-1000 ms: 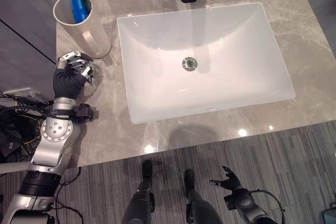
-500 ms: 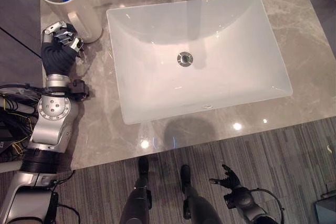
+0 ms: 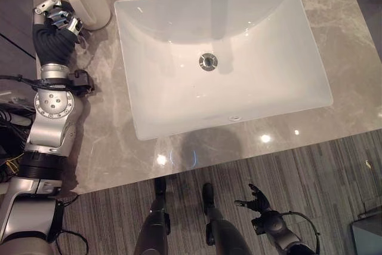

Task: Put brush and paste in cup on sink, flatten towel.

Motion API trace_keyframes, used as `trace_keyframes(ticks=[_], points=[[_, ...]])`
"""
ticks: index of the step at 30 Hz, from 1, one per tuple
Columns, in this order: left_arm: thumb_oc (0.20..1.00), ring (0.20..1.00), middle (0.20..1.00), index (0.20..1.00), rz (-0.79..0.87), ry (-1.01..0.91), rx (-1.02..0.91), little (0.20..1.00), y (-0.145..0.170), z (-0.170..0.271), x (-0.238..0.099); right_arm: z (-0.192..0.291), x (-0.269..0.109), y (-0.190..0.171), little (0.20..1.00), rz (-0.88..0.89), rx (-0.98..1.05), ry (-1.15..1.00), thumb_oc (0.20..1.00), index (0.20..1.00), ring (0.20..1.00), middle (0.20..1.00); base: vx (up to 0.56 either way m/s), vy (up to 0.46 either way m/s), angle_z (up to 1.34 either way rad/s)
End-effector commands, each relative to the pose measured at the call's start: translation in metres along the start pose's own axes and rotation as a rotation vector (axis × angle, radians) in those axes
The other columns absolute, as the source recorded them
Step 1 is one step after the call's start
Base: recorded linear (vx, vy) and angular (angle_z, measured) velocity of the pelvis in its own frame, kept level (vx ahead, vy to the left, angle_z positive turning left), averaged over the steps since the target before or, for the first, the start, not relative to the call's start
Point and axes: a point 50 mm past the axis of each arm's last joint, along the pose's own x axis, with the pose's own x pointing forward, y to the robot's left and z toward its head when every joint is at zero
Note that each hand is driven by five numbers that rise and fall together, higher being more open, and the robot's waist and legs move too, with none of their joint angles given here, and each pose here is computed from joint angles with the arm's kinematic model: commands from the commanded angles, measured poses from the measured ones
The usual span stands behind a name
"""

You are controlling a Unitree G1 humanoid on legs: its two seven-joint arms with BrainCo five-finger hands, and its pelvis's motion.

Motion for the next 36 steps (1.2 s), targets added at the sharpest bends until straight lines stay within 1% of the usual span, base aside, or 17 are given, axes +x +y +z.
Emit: trace_keyframes(ticks=[1,9,13,19,26,34,36], points=[[0.200,0.200,0.200,0.200,0.000,0.184,0.161,0.200,0.008,-0.045,-0.015,0.004,-0.002,-0.007,1.000,-0.016,0.011,-0.043,1.000,1.000,1.000,1.000,0.00,0.000,0.00],[0.200,0.200,0.200,0.200,0.036,0.178,0.265,0.200,0.015,-0.039,0.013,0.007,-0.001,-0.004,1.000,0.003,0.000,-0.059,1.000,1.000,1.000,1.000,0.00,-0.002,-0.01],[0.200,0.200,0.200,0.200,0.050,0.174,0.259,0.200,0.015,-0.035,0.021,0.007,-0.001,-0.002,1.000,0.012,0.004,-0.058,1.000,1.000,1.000,1.000,0.00,0.000,0.00],[0.200,0.200,0.200,0.200,-0.002,0.190,0.248,0.200,0.009,-0.034,0.024,0.004,-0.002,0.000,1.000,0.020,-0.007,-0.044,1.000,1.000,1.000,1.000,0.01,-0.001,0.00],[0.200,0.200,0.200,0.200,-0.041,0.189,0.302,0.200,0.009,-0.027,0.037,0.006,-0.001,0.001,1.000,0.031,-0.014,-0.048,1.000,1.000,1.000,1.000,0.00,0.000,0.00],[0.200,0.200,0.200,0.200,-0.010,0.192,0.342,0.200,0.014,-0.020,0.051,0.006,0.000,0.000,1.000,0.033,-0.013,-0.050,1.000,1.000,1.000,1.000,0.00,0.000,0.00],[0.200,0.200,0.200,0.200,0.028,0.198,0.375,0.200,0.020,-0.017,0.059,0.004,-0.001,0.000,1.000,0.037,-0.017,-0.045,1.000,1.000,1.000,1.000,0.00,0.000,0.00]])
